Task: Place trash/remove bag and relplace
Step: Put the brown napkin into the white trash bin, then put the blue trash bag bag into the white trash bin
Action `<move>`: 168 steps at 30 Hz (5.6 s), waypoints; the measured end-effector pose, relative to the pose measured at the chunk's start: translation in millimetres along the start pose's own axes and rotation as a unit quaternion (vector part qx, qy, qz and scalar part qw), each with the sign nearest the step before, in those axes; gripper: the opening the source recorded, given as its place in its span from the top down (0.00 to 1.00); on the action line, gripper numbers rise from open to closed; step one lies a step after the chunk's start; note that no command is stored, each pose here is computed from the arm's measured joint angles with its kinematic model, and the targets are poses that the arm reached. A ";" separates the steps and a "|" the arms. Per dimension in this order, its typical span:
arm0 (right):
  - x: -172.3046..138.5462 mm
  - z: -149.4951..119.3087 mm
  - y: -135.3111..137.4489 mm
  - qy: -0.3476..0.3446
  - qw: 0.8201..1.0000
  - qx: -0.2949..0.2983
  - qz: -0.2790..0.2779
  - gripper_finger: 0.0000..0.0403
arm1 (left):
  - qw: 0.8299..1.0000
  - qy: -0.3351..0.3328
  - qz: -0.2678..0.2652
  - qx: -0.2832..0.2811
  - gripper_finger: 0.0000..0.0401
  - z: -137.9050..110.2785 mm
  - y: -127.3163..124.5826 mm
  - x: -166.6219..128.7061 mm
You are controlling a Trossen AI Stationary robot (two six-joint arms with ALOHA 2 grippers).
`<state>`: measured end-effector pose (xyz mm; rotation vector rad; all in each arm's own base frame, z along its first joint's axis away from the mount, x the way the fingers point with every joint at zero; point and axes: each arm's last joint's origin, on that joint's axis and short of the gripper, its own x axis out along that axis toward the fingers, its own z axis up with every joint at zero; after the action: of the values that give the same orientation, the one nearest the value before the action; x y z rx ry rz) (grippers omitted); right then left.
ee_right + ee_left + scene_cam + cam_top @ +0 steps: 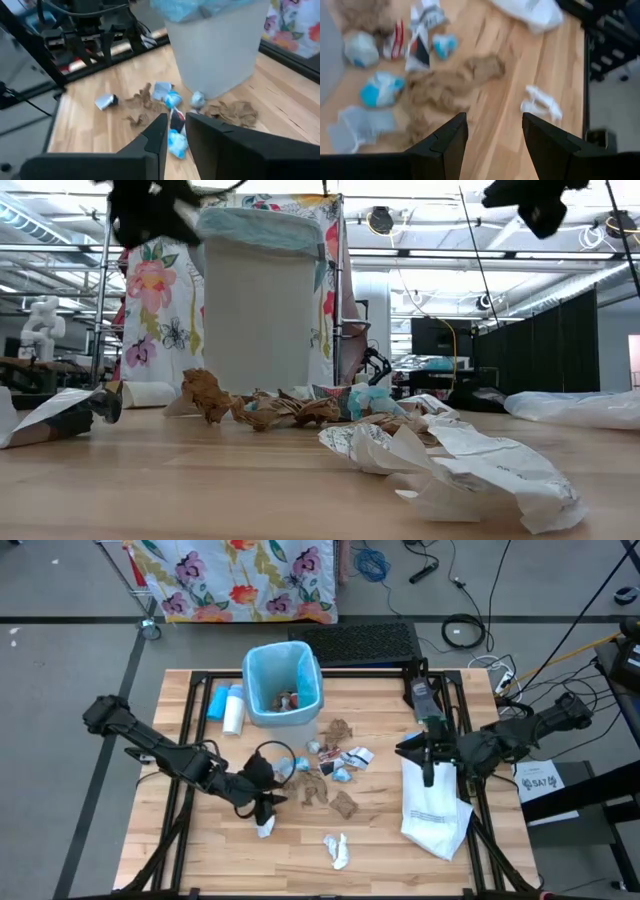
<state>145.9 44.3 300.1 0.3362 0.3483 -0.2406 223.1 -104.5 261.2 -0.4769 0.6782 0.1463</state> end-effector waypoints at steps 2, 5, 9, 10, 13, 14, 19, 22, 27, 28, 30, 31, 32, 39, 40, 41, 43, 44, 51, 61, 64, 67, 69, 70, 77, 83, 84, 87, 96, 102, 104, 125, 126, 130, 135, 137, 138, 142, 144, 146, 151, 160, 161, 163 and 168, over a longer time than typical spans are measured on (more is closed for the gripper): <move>6.8 8.3 9.8 0.017 1.000 -0.005 -0.010 0.85 | 1.000 0.007 -0.009 0.000 0.52 -8.2 7.7 -0.3; 22.2 15.9 24.1 0.051 0.998 -0.024 -0.032 0.85 | 1.000 0.006 -0.022 0.001 0.52 -15.4 17.5 -8.0; 48.7 25.9 41.7 0.094 0.993 -0.037 -0.066 0.85 | 0.999 -0.002 -0.045 0.016 0.52 -22.4 29.7 -20.9; 54.9 29.4 46.2 0.100 0.992 -0.035 -0.073 0.85 | 0.999 -0.006 -0.049 0.019 0.52 -24.1 33.2 -24.3; 71.5 37.6 58.3 0.127 0.987 -0.038 -0.093 0.85 | 0.998 -0.014 -0.056 0.025 0.52 -32.4 46.3 -32.8; 76.4 41.3 62.9 0.136 0.985 -0.039 -0.094 0.85 | 0.998 -0.015 -0.057 0.025 0.52 -35.6 50.8 -35.0; 99.6 51.6 79.1 0.198 0.972 -0.035 -0.120 0.85 | 0.999 -0.009 -0.040 0.030 0.52 -53.5 76.6 -47.3; 111.9 56.5 81.6 0.232 0.962 0.014 -0.143 0.85 | 0.999 -0.009 -0.035 0.031 0.52 -62.0 90.8 -56.9; 134.9 54.4 79.8 0.294 0.938 0.109 -0.149 0.85 | 0.999 0.000 -0.026 0.035 0.52 -71.7 110.4 -75.0; 139.3 52.5 78.4 0.299 0.934 0.121 -0.155 0.85 | 0.999 -0.003 -0.029 0.034 0.52 -72.7 113.6 -79.2; 147.5 48.7 75.8 0.300 0.926 0.149 -0.175 0.85 | 0.999 -0.013 -0.038 0.029 0.52 -74.1 119.2 -87.1; 151.7 46.9 74.2 0.300 0.922 0.162 -0.185 0.85 | 0.998 -0.024 -0.048 0.025 0.52 -74.0 121.2 -91.0; 155.6 45.5 72.6 0.300 0.918 0.172 -0.193 0.85 | 0.998 -0.035 -0.054 0.022 0.52 -73.7 123.0 -94.5; 187.6 31.1 65.8 0.305 0.911 0.173 -0.215 0.85 | 0.995 -0.083 -0.054 0.007 0.52 -75.0 133.6 -107.1; 192.4 27.9 63.3 0.311 0.908 0.172 -0.222 0.85 | 0.995 -0.085 -0.056 0.005 0.52 -74.9 133.8 -107.6; 196.8 24.5 60.7 0.318 0.902 0.176 -0.231 0.85 | 0.995 -0.087 -0.058 0.004 0.52 -74.7 133.8 -107.9; 206.0 15.7 55.2 0.339 0.887 0.189 -0.250 0.84 | 0.994 -0.088 -0.058 0.002 0.52 -74.6 133.7 -107.9; 210.8 10.8 53.1 0.354 0.879 0.192 -0.254 0.83 | 0.994 -0.088 -0.058 0.002 0.52 -74.6 133.7 -107.9; 244.5 -28.6 60.7 0.452 0.855 0.174 -0.185 0.67 | 0.994 -0.088 -0.058 0.001 0.52 -74.6 133.7 -107.9; 265.1 -65.2 70.8 0.466 0.851 0.152 -0.188 0.45 | 0.994 -0.087 -0.059 0.001 0.52 -74.5 133.6 -107.9; 273.0 -78.6 67.1 0.469 0.843 0.153 -0.213 0.43 | 0.994 -0.088 -0.060 0.001 0.52 -74.4 133.5 -108.0; 277.0 -83.6 65.7 0.469 0.840 0.158 -0.224 0.53 | 0.994 -0.089 -0.061 0.000 0.52 -74.2 133.2 -108.0; 276.0 -84.0 64.8 0.469 0.837 0.160 -0.232 0.68 | 0.994 -0.090 -0.063 -0.001 0.52 -73.9 132.9 -108.1; 273.8 -82.5 64.8 0.469 0.835 0.163 -0.237 0.77 | 0.994 -0.090 -0.064 -0.001 0.52 -73.8 132.8 -108.1; 241.0 -43.6 69.2 0.459 0.836 0.191 -0.231 0.98 | 0.992 -0.099 -0.073 -0.007 0.52 -71.7 131.0 -108.9; 198.5 6.6 67.4 0.395 0.862 0.221 -0.227 0.99 | 0.992 -0.103 -0.077 -0.009 0.52 -70.9 130.3 -109.2; 191.7 14.9 67.0 0.380 0.869 0.224 -0.222 1.00 | 0.992 -0.103 -0.077 -0.008 0.52 -70.9 130.3 -109.2; 170.3 39.6 63.8 0.323 0.893 0.230 -0.216 1.00 | 0.992 -0.109 -0.068 -0.006 0.52 -70.8 130.9 -109.1; 103.4 129.3 47.3 0.110 0.954 0.176 -0.216 1.00 | 0.988 -0.144 -0.037 -0.049 0.52 -68.2 132.7 -109.7; 106.1 186.4 20.5 0.028 0.983 0.088 -0.162 1.00 | 0.982 -0.155 -0.031 -0.105 0.52 -67.6 133.7 -109.8; 112.9 199.6 6.9 0.009 0.988 0.070 -0.138 1.00 | 0.981 -0.157 -0.028 -0.107 0.52 -67.6 133.9 -109.8; 218.9 212.8 -54.6 -0.045 0.999 -0.010 0.011 0.93 | 0.973 -0.189 -0.041 -0.128 0.52 -62.3 130.7 -111.8; 223.2 211.2 -53.2 -0.047 0.999 -0.013 0.014 0.91 | 0.972 -0.189 -0.042 -0.129 0.52 -62.1 130.5 -111.9; 232.4 204.1 -50.3 -0.032 0.999 -0.013 0.018 0.80 | 0.973 -0.189 -0.041 -0.128 0.52 -62.3 130.7 -111.8; 229.9 205.3 -49.7 -0.034 0.999 -0.015 0.015 0.65 | 0.973 -0.188 -0.041 -0.128 0.52 -62.4 130.8 -111.8; 227.4 207.1 -50.2 -0.038 0.999 -0.013 0.014 0.60 | 0.973 -0.188 -0.040 -0.125 0.52 -62.5 130.9 -111.7; 225.8 207.9 -50.0 -0.038 0.999 -0.011 0.013 0.58 | 0.974 -0.188 -0.039 -0.122 0.52 -62.6 130.9 -111.7; 223.3 209.6 -49.9 -0.045 0.999 -0.001 0.002 0.54 | 0.975 -0.188 -0.037 -0.110 0.52 -62.6 130.9 -111.7; 225.1 206.4 -49.8 -0.032 0.999 0.001 0.003 0.54 | 0.975 -0.188 -0.037 -0.110 0.52 -62.6 130.9 -111.7; 226.5 203.6 -50.2 -0.022 1.000 0.002 -0.006 0.54 | 0.975 -0.188 -0.037 -0.110 0.52 -62.6 130.9 -111.7; 226.2 209.0 -50.5 -0.065 0.996 0.048 -0.049 0.55 | 0.976 -0.187 -0.036 -0.109 0.52 -62.8 131.1 -111.6; 226.9 206.7 -41.7 -0.064 0.996 0.044 -0.044 0.56 | 0.981 -0.181 -0.021 -0.067 0.52 -64.5 132.4 -110.8; 226.9 205.8 -42.5 -0.063 0.995 0.054 -0.054 0.56 | 0.981 -0.181 -0.021 -0.065 0.52 -64.5 132.4 -110.8; 226.6 204.3 -43.9 -0.054 0.995 0.066 -0.060 0.56 | 0.981 -0.181 -0.021 -0.066 0.52 -64.5 132.4 -110.8; 206.4 193.1 -45.4 0.034 0.991 0.082 -0.097 0.56 | 0.983 -0.180 -0.017 -0.033 0.52 -64.7 132.4 -110.7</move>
<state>377.7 -102.5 381.8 0.4742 0.4299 -0.4505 63.4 -15.5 237.9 -0.5087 0.3122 0.2179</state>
